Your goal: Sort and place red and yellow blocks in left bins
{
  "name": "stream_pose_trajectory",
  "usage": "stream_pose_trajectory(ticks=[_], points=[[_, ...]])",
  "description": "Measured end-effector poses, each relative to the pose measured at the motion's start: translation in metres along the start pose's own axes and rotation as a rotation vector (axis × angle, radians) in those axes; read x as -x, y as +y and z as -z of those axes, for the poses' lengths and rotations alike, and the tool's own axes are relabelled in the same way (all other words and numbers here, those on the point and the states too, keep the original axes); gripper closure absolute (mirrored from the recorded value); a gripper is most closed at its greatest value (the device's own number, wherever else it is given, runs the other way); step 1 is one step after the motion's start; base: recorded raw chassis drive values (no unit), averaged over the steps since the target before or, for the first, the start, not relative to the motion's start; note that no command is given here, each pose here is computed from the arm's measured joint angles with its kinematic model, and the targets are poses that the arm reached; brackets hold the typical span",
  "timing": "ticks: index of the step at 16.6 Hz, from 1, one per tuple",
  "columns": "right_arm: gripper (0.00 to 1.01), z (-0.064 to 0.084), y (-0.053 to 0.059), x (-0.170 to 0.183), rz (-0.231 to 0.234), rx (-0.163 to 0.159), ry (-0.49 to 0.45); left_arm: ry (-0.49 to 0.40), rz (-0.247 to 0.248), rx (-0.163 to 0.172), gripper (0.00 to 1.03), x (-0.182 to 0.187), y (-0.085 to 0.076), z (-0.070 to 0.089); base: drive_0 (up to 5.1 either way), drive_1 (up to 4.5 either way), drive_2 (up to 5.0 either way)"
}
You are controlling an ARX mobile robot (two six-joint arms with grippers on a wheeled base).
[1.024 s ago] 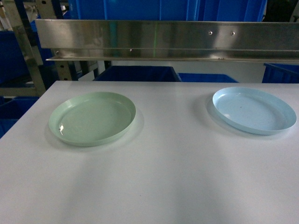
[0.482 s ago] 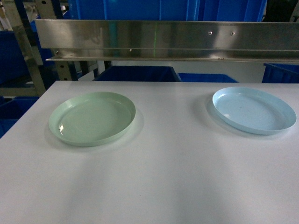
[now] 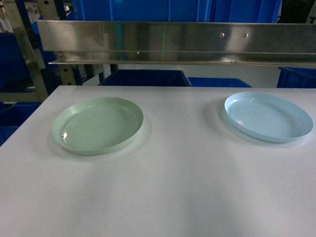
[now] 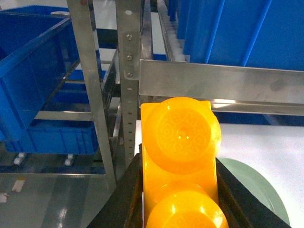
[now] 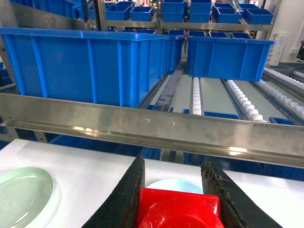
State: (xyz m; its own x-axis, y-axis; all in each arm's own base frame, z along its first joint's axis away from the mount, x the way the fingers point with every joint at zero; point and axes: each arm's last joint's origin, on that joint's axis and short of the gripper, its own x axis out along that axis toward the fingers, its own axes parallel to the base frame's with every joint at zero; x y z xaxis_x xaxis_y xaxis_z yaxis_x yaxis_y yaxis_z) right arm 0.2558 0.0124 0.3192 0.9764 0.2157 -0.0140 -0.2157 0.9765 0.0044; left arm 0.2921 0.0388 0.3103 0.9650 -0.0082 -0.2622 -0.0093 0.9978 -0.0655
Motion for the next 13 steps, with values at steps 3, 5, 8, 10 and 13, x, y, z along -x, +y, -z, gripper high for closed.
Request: stream_pose_trajectory(ticks=[3, 5, 8, 10, 13], points=[[0.72, -0.0001, -0.0003, 0.0001, 0.007, 0.000, -0.001, -0.004, 0.011, -0.003, 0.76, 0.0006, -0.0024, -0.0007, 0.0, 0.00, 0.0], [0.72, -0.0003, -0.0002, 0.0002, 0.003, 0.000, -0.002, -0.003, 0.005, -0.001, 0.76, 0.0008, -0.0009, -0.0007, 0.0, 0.00, 0.0], [0.72, -0.0013, 0.0000, 0.0011, 0.003, 0.002, -0.006, -0.003, 0.002, 0.000, 0.76, 0.0009, -0.0005, -0.0007, 0.0, 0.00, 0.0], [0.72, -0.0008, 0.0000, 0.0009, 0.003, 0.001, -0.002, -0.004, 0.000, 0.000, 0.76, 0.0009, -0.0001, -0.0008, 0.0, 0.00, 0.0], [0.72, -0.0009, 0.0000, 0.0009, 0.003, 0.001, -0.003, -0.003, 0.000, 0.000, 0.76, 0.0009, -0.0002, -0.0007, -1.7, 0.82, 0.8]])
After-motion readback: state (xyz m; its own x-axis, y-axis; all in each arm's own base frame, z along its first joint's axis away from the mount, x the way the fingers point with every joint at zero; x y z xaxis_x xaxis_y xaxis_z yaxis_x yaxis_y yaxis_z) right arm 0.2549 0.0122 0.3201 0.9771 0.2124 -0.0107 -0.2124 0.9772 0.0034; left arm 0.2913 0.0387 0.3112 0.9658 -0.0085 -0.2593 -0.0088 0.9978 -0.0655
